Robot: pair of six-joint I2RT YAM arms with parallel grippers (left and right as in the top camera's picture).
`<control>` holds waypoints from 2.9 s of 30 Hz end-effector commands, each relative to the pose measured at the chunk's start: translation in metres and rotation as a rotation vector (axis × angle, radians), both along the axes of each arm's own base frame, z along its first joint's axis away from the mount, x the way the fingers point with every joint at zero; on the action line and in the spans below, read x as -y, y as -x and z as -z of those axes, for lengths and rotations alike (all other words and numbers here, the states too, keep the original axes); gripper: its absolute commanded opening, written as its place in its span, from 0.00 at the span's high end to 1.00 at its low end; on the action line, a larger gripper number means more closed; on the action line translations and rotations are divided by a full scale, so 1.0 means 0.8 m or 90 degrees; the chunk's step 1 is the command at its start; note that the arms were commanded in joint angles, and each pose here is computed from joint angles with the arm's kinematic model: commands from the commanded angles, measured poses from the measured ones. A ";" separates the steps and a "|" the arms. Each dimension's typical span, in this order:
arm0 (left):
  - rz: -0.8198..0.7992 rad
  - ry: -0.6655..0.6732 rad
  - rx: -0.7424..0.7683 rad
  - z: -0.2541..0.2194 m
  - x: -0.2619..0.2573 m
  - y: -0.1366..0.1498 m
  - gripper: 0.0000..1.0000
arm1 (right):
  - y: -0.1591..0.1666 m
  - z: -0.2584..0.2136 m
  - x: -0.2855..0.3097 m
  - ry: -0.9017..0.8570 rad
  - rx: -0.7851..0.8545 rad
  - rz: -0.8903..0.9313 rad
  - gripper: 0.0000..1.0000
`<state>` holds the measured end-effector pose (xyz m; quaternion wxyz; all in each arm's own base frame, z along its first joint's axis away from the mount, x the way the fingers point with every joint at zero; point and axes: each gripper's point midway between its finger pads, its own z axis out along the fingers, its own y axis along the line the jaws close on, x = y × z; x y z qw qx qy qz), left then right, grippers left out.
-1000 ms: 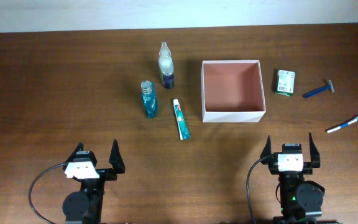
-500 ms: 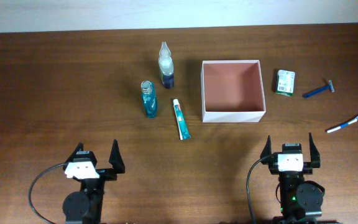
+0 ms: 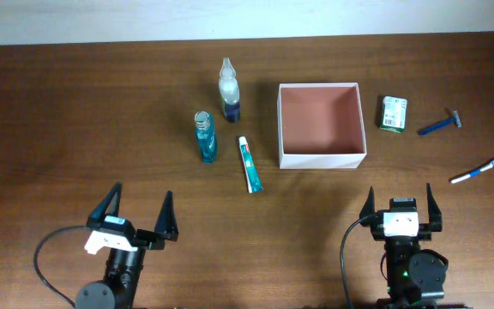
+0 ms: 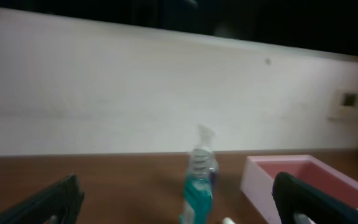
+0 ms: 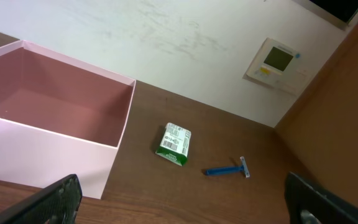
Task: Pack container
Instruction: 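Reach the left gripper forward to the teal mouthwash bottle, then close the left gripper on the mouthwash bottle and lift it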
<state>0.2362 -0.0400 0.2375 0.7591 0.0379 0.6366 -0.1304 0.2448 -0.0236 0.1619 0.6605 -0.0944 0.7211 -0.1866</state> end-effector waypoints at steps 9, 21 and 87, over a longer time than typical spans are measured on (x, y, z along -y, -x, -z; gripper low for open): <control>0.110 -0.185 -0.094 -0.199 0.039 -0.011 0.01 | 0.001 0.003 0.002 0.001 -0.002 0.009 0.01; 0.243 -0.179 -0.285 -0.294 0.084 -0.095 0.01 | 0.001 0.003 0.002 0.001 -0.002 0.009 0.01; -0.044 -0.205 -1.056 0.153 0.115 -0.237 0.49 | 0.001 0.003 0.002 0.001 -0.002 0.009 0.01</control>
